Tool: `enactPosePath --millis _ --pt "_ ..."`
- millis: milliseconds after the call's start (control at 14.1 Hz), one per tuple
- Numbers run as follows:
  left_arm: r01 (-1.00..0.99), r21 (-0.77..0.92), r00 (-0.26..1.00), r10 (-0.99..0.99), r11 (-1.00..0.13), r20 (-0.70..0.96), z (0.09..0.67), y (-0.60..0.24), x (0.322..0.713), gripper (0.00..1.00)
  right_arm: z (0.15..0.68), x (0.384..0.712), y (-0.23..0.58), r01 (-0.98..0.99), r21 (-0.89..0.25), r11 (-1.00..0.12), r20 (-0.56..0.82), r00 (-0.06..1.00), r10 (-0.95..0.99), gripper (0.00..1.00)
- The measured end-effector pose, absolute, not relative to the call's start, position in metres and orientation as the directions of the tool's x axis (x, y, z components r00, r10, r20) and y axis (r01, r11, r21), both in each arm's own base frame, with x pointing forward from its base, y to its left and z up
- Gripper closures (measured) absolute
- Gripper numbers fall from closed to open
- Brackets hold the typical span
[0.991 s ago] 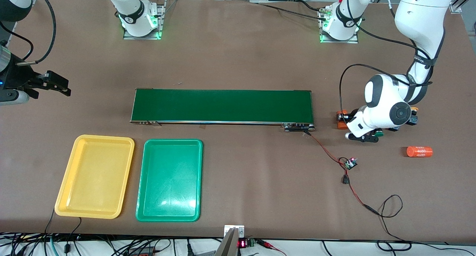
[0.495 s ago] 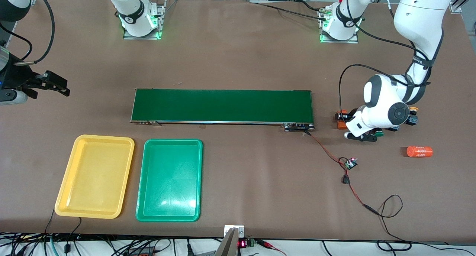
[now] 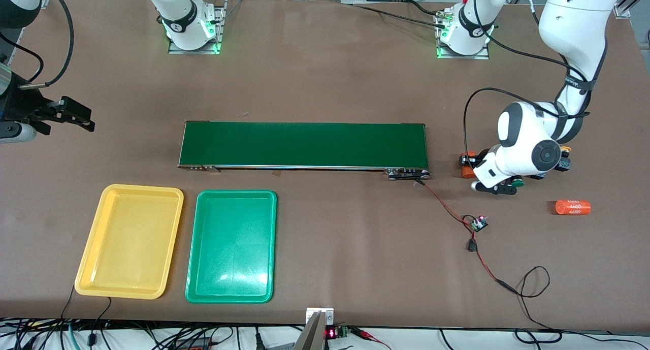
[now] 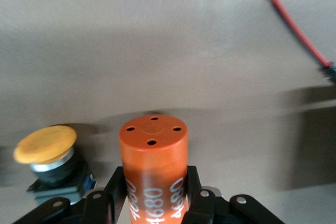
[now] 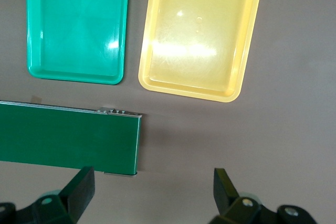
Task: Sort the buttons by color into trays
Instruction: 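Lift the orange cylinder off the table with the left gripper, then carry the cylinder onto the green conveyor belt and open the left gripper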
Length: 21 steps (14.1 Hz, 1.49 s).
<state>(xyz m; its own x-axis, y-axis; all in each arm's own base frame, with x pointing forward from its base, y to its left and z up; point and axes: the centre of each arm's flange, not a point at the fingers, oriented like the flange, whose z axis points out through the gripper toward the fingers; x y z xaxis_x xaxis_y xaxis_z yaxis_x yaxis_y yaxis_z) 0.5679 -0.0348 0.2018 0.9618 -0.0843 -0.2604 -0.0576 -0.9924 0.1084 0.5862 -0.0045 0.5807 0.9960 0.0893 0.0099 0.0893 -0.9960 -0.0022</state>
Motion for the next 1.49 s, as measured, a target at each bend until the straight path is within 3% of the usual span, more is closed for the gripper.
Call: enactPosePath --millis 212,495,920,1486 --pt "-0.108 0.116 0.973 -0.129 -0.987 -0.191 0.260 -0.042 0.586 0.50 0.581 0.586 -0.005 0.089 -0.002 -0.996 0.010 0.996 0.089 0.00" --pt "-0.396 0.159 0.903 -0.415 -0.904 -0.113 0.295 -0.069 0.587 0.50 0.580 0.586 -0.005 0.088 -0.002 -0.996 0.009 0.996 0.088 0.00" --pt "-0.792 0.137 0.583 -0.804 -0.594 -0.119 0.291 -0.173 0.559 0.50 0.578 0.587 -0.010 0.080 -0.003 -0.997 0.005 0.997 0.080 0.00" --pt "-0.967 0.168 0.168 -0.976 -0.190 -0.136 0.287 -0.240 0.527 0.50 0.576 0.589 -0.012 0.077 -0.003 -0.997 0.008 0.997 0.077 0.00"
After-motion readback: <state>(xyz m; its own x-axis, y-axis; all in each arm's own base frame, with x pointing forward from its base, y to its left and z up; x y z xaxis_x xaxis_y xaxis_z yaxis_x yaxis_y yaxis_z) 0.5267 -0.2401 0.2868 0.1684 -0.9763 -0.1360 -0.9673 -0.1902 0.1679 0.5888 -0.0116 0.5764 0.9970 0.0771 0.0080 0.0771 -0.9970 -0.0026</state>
